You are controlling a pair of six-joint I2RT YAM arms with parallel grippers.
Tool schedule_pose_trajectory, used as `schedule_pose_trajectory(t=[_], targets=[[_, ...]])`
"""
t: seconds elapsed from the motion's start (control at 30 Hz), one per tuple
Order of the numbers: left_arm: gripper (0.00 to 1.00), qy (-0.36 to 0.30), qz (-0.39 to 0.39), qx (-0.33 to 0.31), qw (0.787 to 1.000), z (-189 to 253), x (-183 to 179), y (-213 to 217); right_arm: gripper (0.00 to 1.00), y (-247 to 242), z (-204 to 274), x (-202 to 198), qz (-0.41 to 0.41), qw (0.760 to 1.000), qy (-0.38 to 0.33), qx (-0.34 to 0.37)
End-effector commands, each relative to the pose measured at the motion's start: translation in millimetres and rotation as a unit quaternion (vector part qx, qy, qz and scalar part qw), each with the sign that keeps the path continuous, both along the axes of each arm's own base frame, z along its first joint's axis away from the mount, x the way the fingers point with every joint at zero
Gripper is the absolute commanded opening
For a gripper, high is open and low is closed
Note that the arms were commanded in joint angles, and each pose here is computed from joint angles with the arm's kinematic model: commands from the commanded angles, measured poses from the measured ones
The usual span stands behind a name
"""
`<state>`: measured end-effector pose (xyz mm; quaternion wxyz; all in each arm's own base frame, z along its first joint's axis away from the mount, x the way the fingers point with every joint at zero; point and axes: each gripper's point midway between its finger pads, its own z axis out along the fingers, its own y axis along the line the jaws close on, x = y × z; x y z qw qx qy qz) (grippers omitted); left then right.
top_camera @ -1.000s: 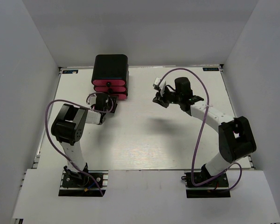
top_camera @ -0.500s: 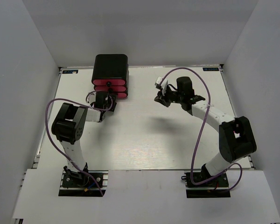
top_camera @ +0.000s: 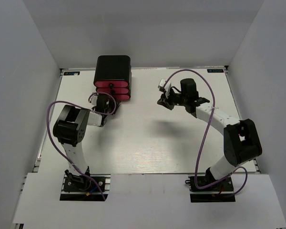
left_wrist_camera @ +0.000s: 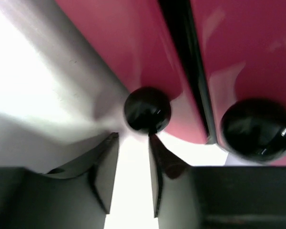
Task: Sort the stationery into containers
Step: Close the drawer in the storage box.
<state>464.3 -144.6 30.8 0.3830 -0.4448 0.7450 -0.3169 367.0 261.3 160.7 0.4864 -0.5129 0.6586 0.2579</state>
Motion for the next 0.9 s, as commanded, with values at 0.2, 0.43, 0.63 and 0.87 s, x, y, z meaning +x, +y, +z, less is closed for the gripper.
schedule_pose_trajectory(t=[0.2,0.43,0.63,0.87], targets=[[0.42,0.139,0.087,0.020,0.986,-50.1,-71.4,40.1,0.13,-0.8,9.7,-7.5,0.016,1.000,-0.011,0.009],[0.52,0.177,0.154,0.007,0.972,-54.1,-75.6,58.6,0.13,-1.8,9.3,-9.3,0.015,1.000,-0.011,0.008],[0.59,0.177,0.163,0.005,0.971,-48.8,-49.7,61.3,0.13,-2.9,11.1,-9.1,0.013,1.000,-0.013,0.008],[0.60,0.183,0.161,-0.001,0.970,-50.6,-44.7,60.6,0.13,-4.7,10.9,-9.5,0.010,1.000,-0.016,0.005]])
